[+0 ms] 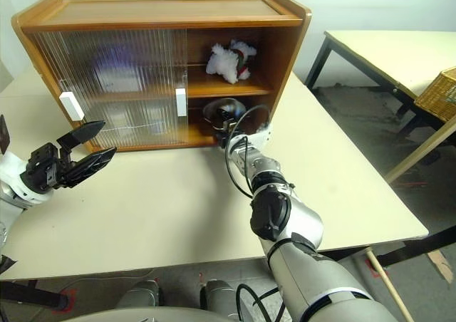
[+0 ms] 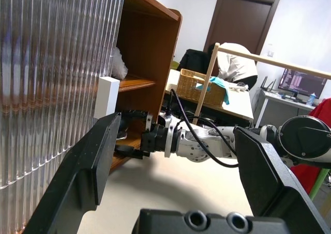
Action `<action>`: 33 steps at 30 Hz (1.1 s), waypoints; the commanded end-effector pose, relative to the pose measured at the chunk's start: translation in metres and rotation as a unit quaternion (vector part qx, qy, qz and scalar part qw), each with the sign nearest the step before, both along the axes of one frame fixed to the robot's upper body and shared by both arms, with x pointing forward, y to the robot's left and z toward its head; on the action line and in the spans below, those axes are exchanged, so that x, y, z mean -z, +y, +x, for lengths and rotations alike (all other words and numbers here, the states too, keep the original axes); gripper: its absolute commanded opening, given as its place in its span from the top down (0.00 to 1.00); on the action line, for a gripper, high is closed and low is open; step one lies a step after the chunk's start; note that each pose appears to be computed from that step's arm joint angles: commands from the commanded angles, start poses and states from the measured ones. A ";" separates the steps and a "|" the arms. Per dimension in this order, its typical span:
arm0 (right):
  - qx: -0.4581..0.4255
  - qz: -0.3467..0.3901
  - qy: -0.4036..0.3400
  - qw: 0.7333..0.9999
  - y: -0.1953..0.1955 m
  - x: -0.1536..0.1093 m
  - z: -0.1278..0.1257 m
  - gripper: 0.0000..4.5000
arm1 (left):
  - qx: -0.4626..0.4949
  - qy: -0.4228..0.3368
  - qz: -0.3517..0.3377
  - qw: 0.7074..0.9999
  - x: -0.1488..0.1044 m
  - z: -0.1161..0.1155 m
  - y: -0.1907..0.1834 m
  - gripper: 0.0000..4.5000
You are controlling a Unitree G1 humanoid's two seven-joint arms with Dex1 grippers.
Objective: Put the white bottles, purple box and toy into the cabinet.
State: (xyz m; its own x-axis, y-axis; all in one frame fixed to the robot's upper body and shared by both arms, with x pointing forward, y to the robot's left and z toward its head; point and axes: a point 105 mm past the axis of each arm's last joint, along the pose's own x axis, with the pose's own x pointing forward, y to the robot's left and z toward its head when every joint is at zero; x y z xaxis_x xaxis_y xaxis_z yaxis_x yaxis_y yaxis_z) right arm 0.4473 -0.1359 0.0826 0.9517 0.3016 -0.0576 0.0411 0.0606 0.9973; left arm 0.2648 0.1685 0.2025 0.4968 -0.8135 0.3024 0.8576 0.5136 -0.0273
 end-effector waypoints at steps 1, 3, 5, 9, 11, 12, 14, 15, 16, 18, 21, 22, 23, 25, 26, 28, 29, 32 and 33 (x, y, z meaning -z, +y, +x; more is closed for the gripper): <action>-0.023 0.001 0.009 1.000 -0.007 0.005 -0.006 0.01 | 0.010 -0.005 0.003 1.000 0.000 0.001 -0.006 0.00; -0.040 -0.006 0.005 0.999 -0.009 0.004 -0.009 0.01 | 0.012 -0.005 0.001 1.000 0.000 0.002 -0.006 0.00; -0.077 -0.030 -0.010 0.997 -0.011 0.000 -0.015 0.01 | 0.014 -0.004 0.000 1.000 0.001 0.003 -0.007 0.00; -0.144 -0.069 -0.038 0.986 -0.006 -0.008 -0.029 0.01 | 0.024 -0.004 -0.003 1.000 0.003 0.005 -0.010 0.00; -0.171 -0.106 -0.060 0.978 -0.001 -0.012 -0.037 0.01 | 0.026 -0.005 -0.003 1.000 0.003 0.007 -0.011 0.00; -0.194 -0.161 -0.083 0.964 0.004 -0.013 -0.043 0.01 | 0.027 -0.005 -0.003 1.000 0.003 0.007 -0.011 0.00; -0.230 -0.247 -0.125 0.933 0.016 -0.015 -0.055 0.01 | 0.028 -0.006 -0.004 1.000 0.003 0.009 -0.012 0.00; -0.243 -0.293 -0.154 0.912 0.023 -0.017 -0.062 0.01 | 0.028 -0.007 -0.003 1.000 0.003 0.009 -0.012 0.00; -0.255 -0.341 -0.183 0.886 0.030 -0.019 -0.069 0.01 | 0.028 -0.007 -0.003 1.000 0.003 0.009 -0.011 0.00; -0.280 -0.444 -0.250 0.814 0.046 -0.021 -0.084 0.01 | 0.027 -0.008 -0.002 1.000 0.003 0.008 -0.010 0.00; -0.285 -0.507 -0.313 0.751 0.057 -0.025 -0.093 0.15 | 0.026 -0.009 -0.002 1.000 0.003 0.008 -0.010 0.00; -0.281 -0.517 -0.328 0.739 0.060 -0.028 -0.094 0.22 | 0.025 -0.009 -0.002 1.000 0.003 0.008 -0.010 0.00; -0.271 -0.529 -0.359 0.719 0.068 -0.036 -0.095 0.31 | 0.024 -0.009 -0.002 1.000 0.003 0.008 -0.009 0.00; -0.248 -0.540 -0.414 0.689 0.084 -0.050 -0.099 0.49 | 0.022 -0.010 -0.002 1.000 0.003 0.007 -0.009 0.00; -0.236 -0.542 -0.431 0.682 0.091 -0.055 -0.100 0.58 | 0.020 -0.010 -0.002 1.000 0.003 0.007 -0.009 0.00; -0.215 -0.542 -0.453 0.674 0.103 -0.063 -0.098 0.74 | 0.019 -0.010 -0.002 1.000 0.003 0.006 -0.008 0.00; -0.208 -0.543 -0.456 0.674 0.108 -0.066 -0.097 0.83 | 0.018 -0.010 -0.002 1.000 0.003 0.006 -0.008 0.00; -0.189 -0.544 -0.452 0.681 0.116 -0.070 -0.090 0.99 | 0.017 -0.010 -0.003 1.000 0.004 0.006 -0.008 0.00; -0.184 -0.544 -0.452 0.683 0.120 -0.072 -0.087 0.99 | 0.016 -0.011 -0.003 1.000 0.003 0.006 -0.008 0.00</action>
